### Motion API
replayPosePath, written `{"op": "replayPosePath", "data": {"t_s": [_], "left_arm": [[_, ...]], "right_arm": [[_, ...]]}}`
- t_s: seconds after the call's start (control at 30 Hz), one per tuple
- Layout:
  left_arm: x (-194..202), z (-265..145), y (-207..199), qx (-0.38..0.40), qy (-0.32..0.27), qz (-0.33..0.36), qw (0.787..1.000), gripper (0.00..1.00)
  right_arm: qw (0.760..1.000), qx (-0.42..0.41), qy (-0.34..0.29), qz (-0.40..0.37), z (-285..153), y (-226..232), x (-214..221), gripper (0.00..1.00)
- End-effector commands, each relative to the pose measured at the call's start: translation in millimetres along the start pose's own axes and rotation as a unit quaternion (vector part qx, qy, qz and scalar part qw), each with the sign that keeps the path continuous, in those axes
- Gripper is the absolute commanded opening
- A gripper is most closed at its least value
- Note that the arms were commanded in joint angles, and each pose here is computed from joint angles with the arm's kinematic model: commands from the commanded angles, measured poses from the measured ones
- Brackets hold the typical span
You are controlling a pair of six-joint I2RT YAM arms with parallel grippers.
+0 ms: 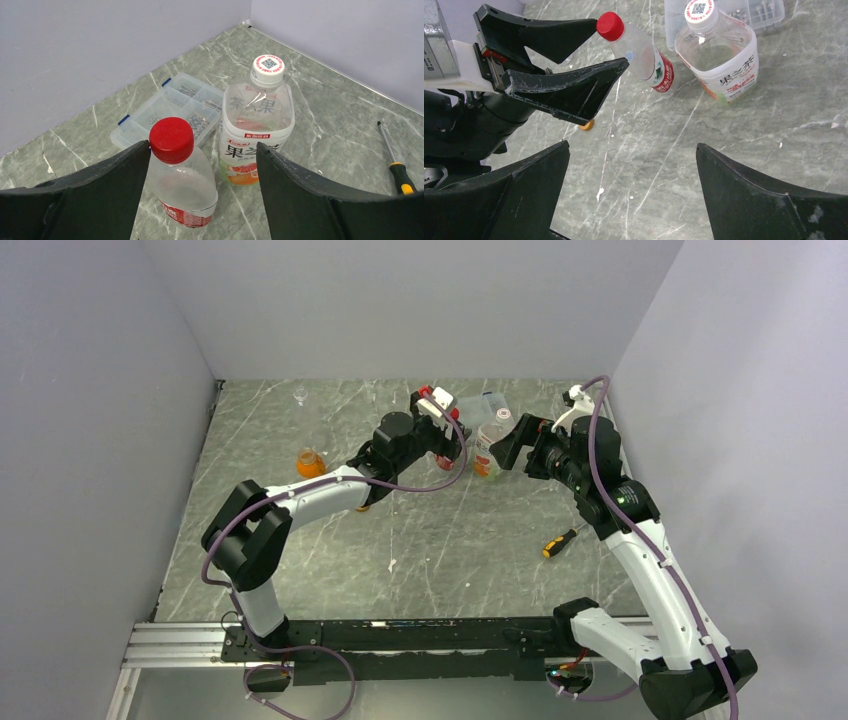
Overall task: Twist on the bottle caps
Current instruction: Place the plastic bottle at the center of the board.
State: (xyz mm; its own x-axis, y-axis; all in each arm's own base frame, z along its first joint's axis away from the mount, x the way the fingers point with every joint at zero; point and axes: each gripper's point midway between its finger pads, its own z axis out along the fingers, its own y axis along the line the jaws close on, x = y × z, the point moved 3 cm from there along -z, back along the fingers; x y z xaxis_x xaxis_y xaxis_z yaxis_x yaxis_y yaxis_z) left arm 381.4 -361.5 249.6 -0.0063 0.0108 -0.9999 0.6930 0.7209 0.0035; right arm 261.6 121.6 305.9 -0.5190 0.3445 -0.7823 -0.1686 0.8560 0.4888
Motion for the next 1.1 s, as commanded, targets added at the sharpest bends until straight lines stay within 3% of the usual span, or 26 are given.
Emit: {"op": "replayPosePath", "data": {"t_s": [0.0, 1.07], "left_arm": [[-26.6, 3.0, -2.8, 0.000, -0.033, -0.007, 0.999, 0.82], [-27.6, -6.8, 5.2, -0.026, -0.029, -0.010, 0.999, 0.83]], "right_arm": [[1.000, -0.018, -0.019, 0.000, -1.4, 6.1, -8.0, 1.00], [1.000, -0.020, -0.014, 0.002, 1.1, 5.3, -4.6, 1.00]]}}
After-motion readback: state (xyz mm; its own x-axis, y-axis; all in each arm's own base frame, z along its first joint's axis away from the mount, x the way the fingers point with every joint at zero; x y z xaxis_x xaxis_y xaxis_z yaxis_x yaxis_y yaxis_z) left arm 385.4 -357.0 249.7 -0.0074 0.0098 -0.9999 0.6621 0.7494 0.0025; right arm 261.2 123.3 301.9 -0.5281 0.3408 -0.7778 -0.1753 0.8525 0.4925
